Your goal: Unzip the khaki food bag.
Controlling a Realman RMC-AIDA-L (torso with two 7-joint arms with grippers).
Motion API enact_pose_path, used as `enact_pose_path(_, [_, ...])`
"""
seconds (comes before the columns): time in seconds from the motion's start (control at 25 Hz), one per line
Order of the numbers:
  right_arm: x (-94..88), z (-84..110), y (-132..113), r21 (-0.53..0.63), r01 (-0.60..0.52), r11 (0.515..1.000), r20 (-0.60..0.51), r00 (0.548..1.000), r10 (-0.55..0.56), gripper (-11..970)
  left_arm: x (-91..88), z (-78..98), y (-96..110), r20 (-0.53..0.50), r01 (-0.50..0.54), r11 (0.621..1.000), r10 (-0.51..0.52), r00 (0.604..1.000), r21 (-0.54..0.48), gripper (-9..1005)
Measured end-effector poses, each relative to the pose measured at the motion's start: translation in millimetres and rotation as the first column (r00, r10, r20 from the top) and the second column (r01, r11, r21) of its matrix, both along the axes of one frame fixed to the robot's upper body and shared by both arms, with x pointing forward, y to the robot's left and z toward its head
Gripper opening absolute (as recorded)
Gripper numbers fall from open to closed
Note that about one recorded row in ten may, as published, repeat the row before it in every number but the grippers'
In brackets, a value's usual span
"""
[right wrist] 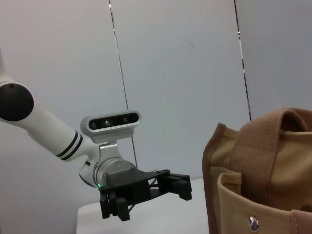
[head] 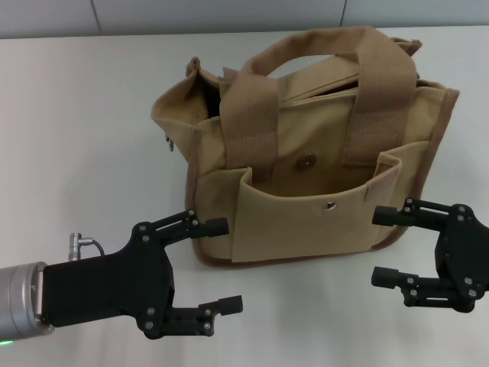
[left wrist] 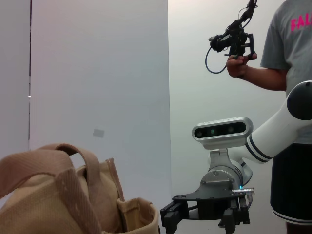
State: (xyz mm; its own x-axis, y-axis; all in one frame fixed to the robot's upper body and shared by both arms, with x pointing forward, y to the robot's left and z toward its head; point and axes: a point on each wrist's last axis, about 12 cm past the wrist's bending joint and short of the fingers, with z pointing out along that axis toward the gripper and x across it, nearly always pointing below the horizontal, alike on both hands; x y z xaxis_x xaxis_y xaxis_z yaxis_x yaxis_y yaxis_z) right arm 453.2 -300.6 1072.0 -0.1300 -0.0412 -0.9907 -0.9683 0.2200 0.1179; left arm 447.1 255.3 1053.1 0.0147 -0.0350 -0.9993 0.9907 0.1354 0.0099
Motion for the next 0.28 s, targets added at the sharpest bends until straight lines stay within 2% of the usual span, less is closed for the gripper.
enact_pose_path(0.28, [1.7,-0.8,1.8,0.0,0.008,1.0,0.0,1.0,-0.008,757,-1.0,-0.5,0.8,-0.001,-0.007,1.0,0.007,1.0,-0.002,856])
